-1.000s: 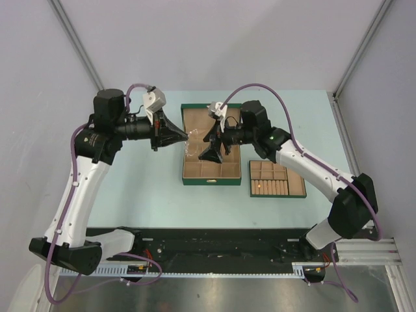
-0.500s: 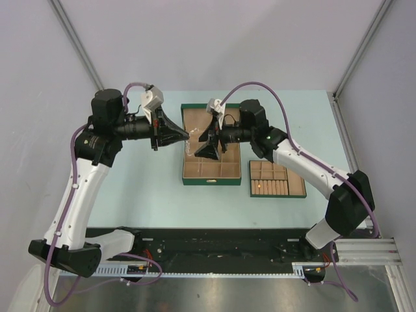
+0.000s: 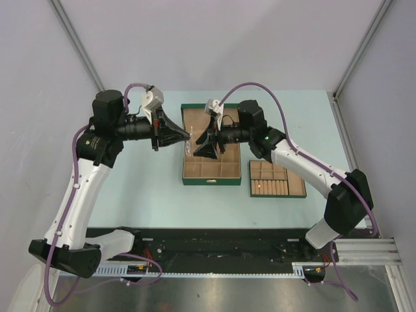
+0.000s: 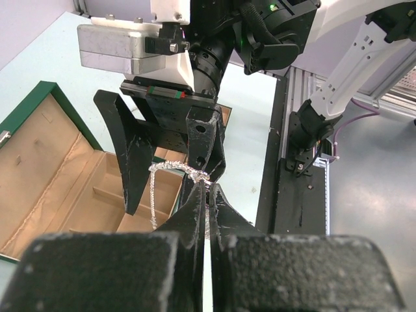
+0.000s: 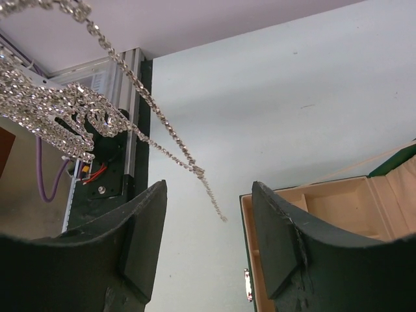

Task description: Organize the mixed jewelry

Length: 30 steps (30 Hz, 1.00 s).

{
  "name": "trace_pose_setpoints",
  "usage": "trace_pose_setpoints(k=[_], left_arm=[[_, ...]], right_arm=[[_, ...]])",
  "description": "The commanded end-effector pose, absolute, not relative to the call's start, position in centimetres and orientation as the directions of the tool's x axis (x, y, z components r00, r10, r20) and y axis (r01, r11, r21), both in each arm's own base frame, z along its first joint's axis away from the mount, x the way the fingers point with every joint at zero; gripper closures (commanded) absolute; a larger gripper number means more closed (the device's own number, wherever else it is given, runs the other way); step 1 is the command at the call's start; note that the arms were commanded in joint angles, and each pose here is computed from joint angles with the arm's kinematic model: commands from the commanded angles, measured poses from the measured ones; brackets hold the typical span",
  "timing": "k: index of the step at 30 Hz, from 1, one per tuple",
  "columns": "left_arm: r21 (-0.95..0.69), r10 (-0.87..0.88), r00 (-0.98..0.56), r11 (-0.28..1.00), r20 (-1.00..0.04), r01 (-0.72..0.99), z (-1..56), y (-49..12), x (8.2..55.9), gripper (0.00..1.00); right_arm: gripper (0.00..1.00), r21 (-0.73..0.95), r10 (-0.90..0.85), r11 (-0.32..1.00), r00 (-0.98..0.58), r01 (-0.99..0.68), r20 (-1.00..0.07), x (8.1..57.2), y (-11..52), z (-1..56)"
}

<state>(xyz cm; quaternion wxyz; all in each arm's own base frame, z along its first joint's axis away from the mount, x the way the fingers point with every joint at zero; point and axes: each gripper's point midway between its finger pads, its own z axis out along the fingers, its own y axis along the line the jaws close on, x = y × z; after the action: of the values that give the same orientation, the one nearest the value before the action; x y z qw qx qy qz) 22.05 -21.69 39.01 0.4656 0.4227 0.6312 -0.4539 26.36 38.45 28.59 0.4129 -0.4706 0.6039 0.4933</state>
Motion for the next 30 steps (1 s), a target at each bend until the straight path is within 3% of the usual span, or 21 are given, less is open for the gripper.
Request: trace_pose_setpoints(k=[1, 30], left_arm=[[-0.168, 0.088, -0.188, 0.19, -0.978, 0.967, 40.1, -21.9, 20.7, 1.0], [-0.177, 0.075, -0.191, 0.164, -0.979, 0.97, 40.2, -22.0, 19.9, 1.0]], right_arm=[[0.4, 0.155, -0.115, 0.044, -0.16, -0.987, -0.98, 26.6, 39.3, 30.8], [0.37, 0.163, -0.117, 0.024, -0.165, -0.986, -0.979, 26.4, 40.8, 31.1]])
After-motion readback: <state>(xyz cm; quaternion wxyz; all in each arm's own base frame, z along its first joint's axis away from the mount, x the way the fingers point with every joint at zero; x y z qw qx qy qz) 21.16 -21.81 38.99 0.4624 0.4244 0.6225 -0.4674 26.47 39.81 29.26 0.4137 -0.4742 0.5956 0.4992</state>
